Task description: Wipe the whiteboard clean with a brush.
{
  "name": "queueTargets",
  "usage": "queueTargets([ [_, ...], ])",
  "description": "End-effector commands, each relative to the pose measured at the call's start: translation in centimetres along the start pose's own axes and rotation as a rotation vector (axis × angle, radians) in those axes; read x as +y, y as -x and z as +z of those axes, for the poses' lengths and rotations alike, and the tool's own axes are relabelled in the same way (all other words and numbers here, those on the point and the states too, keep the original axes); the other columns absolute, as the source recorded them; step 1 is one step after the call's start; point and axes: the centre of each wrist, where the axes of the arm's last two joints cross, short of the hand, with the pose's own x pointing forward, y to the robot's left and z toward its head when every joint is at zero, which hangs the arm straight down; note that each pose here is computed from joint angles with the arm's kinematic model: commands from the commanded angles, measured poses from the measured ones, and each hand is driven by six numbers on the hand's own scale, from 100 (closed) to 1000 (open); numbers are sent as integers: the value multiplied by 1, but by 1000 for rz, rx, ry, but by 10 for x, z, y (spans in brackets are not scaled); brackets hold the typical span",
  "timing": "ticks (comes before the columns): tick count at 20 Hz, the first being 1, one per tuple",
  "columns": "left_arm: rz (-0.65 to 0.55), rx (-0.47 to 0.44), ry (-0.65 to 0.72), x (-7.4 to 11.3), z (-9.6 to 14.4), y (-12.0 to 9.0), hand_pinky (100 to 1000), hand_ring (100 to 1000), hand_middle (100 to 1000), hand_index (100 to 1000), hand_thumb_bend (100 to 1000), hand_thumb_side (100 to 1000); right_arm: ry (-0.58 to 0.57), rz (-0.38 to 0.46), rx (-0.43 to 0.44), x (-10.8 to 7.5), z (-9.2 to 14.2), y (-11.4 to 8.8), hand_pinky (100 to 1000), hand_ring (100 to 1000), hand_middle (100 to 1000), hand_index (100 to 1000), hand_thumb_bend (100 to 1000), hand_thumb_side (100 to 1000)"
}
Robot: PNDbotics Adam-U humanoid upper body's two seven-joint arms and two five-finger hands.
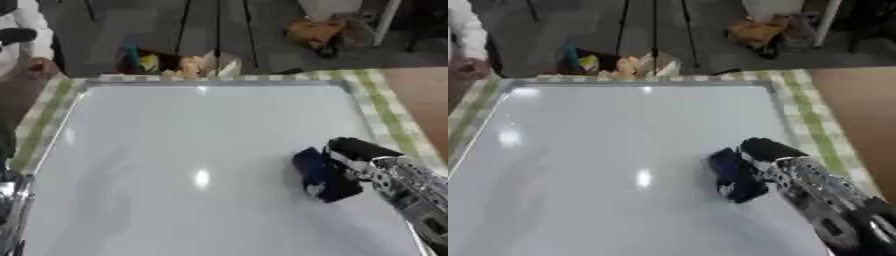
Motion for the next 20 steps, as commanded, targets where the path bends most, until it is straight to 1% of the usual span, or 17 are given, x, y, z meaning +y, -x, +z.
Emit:
queueTargets([
  [1, 5, -29, 6, 1, -5, -5, 667, 801, 780, 735, 122, 1000, 3, 9, 78, 1, -4, 17, 422, 608, 304, 330, 100, 465],
  [6, 4, -27, 7, 1, -5, -5, 667, 802, 781, 738, 121, 1000, 29, 3, 120, -1, -6, 25, 420, 607, 303, 329, 100, 470],
  [15, 0, -25, 7, 2, -4, -5, 667, 802, 782, 737, 118, 1000, 54, -36, 192, -3, -7, 42, 417, 603, 299, 327, 100, 470],
  [20, 0, -24, 9, 1, -4, -5, 667, 803, 782, 737, 119, 1000, 84, -53, 211, -11, -6, 45, 415, 601, 297, 326, 100, 476],
])
